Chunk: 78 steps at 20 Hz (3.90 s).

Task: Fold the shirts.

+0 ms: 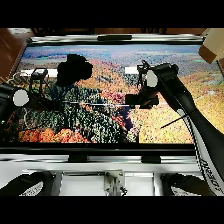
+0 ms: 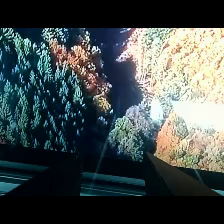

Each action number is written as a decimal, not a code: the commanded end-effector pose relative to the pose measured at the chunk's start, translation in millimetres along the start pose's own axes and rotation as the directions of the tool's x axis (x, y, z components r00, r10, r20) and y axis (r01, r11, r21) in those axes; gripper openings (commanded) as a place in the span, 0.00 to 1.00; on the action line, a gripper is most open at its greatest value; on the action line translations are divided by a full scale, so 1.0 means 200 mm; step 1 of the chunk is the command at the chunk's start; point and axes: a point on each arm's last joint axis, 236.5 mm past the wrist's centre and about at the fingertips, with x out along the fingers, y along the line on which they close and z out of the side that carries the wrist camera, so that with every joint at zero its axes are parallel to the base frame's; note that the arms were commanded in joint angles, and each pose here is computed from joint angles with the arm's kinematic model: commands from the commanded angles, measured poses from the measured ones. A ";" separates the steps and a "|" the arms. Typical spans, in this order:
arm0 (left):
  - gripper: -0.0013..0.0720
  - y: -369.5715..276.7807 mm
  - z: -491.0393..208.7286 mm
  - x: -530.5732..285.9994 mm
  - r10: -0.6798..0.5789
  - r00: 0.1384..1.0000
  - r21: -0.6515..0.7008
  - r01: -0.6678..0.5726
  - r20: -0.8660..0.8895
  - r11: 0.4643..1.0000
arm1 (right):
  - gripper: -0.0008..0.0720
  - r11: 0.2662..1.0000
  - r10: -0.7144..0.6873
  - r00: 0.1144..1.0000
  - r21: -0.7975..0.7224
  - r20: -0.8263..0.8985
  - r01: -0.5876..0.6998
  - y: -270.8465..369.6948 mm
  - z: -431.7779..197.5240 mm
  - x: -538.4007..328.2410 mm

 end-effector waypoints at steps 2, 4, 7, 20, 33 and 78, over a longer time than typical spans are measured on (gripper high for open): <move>0.95 0.00 0.00 0.00 0.000 1.000 -0.001 0.000 0.000 1.000 | 0.69 1.000 0.000 1.000 0.000 0.000 0.000 0.00 0.00 0.00; 0.95 0.00 0.00 0.00 0.000 1.000 -0.001 0.000 0.000 1.000 | 0.69 1.000 0.000 1.000 0.000 0.000 0.000 0.00 0.00 0.00; 0.95 0.00 0.00 0.00 0.000 1.000 -0.001 0.000 0.000 1.000 | 0.69 1.000 0.000 1.000 0.000 0.000 0.000 0.00 0.00 0.00; 0.95 -0.05 0.23 -0.01 -0.045 0.981 -0.012 0.048 0.190 0.999 | 0.69 1.000 0.001 1.000 -0.002 0.002 -0.001 0.00 0.00 0.00; 0.90 0.12 0.95 0.18 -0.005 0.890 -0.169 0.092 0.455 0.981 | 0.69 0.991 -0.052 0.993 -0.119 0.108 0.065 -0.06 0.13 -0.01; 0.07 -1.36 -0.05 -0.23 -0.520 0.849 0.105 0.511 0.095 0.853 | 0.69 0.990 -0.020 0.945 -0.122 0.326 0.063 -0.30 -0.39 -0.59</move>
